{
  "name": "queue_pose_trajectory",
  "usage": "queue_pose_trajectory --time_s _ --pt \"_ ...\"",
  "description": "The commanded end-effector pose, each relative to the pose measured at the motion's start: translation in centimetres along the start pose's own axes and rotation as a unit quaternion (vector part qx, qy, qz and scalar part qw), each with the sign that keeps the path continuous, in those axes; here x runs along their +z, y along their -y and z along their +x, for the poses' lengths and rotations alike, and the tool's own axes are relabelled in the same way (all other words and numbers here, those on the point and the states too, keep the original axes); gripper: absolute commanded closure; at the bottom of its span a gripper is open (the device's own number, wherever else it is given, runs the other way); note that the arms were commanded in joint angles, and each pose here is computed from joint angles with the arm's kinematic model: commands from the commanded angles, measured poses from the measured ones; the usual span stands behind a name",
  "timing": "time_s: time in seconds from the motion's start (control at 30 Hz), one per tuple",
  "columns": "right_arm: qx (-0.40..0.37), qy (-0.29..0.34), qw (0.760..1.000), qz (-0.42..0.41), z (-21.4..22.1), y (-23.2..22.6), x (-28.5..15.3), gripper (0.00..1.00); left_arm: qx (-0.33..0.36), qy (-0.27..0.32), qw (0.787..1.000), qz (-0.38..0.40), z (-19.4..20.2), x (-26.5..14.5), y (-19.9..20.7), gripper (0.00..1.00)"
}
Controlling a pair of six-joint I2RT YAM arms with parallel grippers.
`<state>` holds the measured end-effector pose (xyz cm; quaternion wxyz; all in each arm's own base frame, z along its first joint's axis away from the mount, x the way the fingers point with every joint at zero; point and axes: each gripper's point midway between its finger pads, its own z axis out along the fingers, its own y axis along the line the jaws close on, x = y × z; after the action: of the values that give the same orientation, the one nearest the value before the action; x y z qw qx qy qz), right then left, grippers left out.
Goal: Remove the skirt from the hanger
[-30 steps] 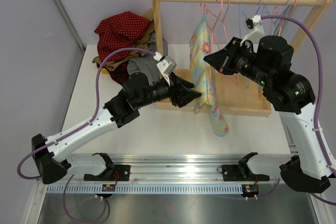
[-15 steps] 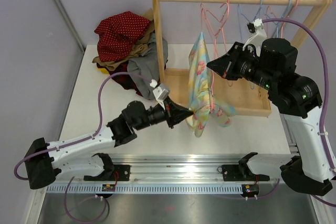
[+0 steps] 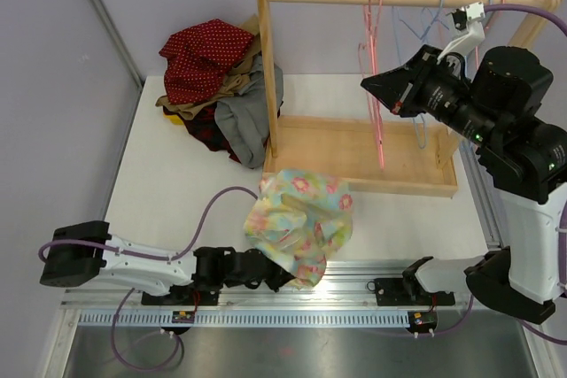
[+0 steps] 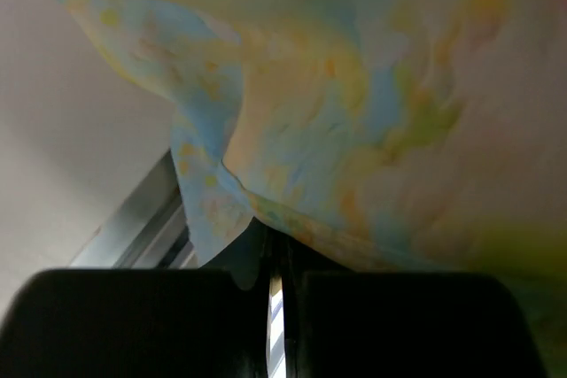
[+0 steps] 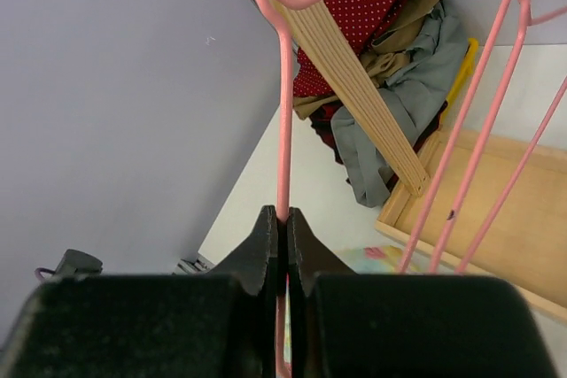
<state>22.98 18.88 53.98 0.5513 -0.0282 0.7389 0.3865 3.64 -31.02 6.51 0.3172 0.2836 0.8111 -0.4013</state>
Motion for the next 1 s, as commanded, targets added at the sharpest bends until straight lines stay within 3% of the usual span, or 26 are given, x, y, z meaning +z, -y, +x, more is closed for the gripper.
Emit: queue_pose_trajectory --time_s 0.0,0.07,0.1,0.23,0.4,0.6,0.7,0.73,0.8,0.83,0.87,0.9,0.93,0.97 --pt "-0.020 0.074 0.997 -0.031 -3.7 -1.8 -1.1 1.00 0.001 0.050 0.997 -0.057 -3.4 -1.1 0.9 1.00" --pt "-0.017 0.067 0.997 -0.027 -3.0 -1.4 -1.1 1.00 0.022 0.088 0.994 -0.056 -7.4 -3.0 3.9 1.00" --pt "-0.017 0.069 0.997 -0.029 -3.0 -1.5 -1.7 1.00 0.047 0.074 0.993 -0.081 -7.4 -4.0 3.2 1.00" --pt "-0.002 0.061 0.998 -0.030 -1.6 -1.0 -3.0 1.00 0.085 0.120 0.981 -0.127 -13.5 -8.9 3.5 1.00" --pt "0.027 0.034 0.998 -0.035 2.1 0.2 -4.5 1.00 0.114 0.204 0.957 -0.174 -21.0 -15.1 2.5 1.00" --pt "0.056 0.006 0.998 -0.032 6.0 1.8 -5.3 1.00 0.144 0.241 0.933 -0.224 -27.9 -17.8 0.3 1.00" --pt "0.059 -0.004 0.998 -0.024 7.2 2.7 -5.3 1.00 0.156 0.300 0.907 -0.250 -34.1 -21.2 -0.4 1.00" --pt "0.060 -0.004 0.998 -0.022 7.3 2.8 -5.3 1.00 0.150 0.318 0.890 -0.290 -36.3 -22.7 -2.4 1.00" --pt "0.060 -0.007 0.998 -0.016 7.9 3.3 -5.3 1.00 0.159 0.373 0.864 -0.298 -41.7 -27.1 -1.5 1.00" --pt "0.060 -0.007 0.998 -0.014 8.0 3.4 -5.3 1.00 0.148 0.372 0.846 -0.353 -44.5 -27.8 -4.6 1.00" --pt "0.059 -0.008 0.998 -0.010 8.2 3.7 -5.3 1.00 0.158 0.420 0.830 -0.331 -48.2 -31.3 -2.7 1.00" --pt "0.058 -0.006 0.998 -0.008 8.2 3.8 -5.4 1.00 0.158 0.437 0.814 -0.349 -50.7 -33.0 -3.3 1.00" --pt "0.056 -0.010 0.998 -0.005 8.5 4.0 -5.3 1.00 0.140 0.427 0.794 -0.409 -53.6 -33.1 -8.5 1.00" --pt "0.054 -0.009 0.998 -0.003 8.5 4.1 -5.4 1.00 0.134 0.439 0.783 -0.421 -55.8 -34.0 -10.2 1.00"
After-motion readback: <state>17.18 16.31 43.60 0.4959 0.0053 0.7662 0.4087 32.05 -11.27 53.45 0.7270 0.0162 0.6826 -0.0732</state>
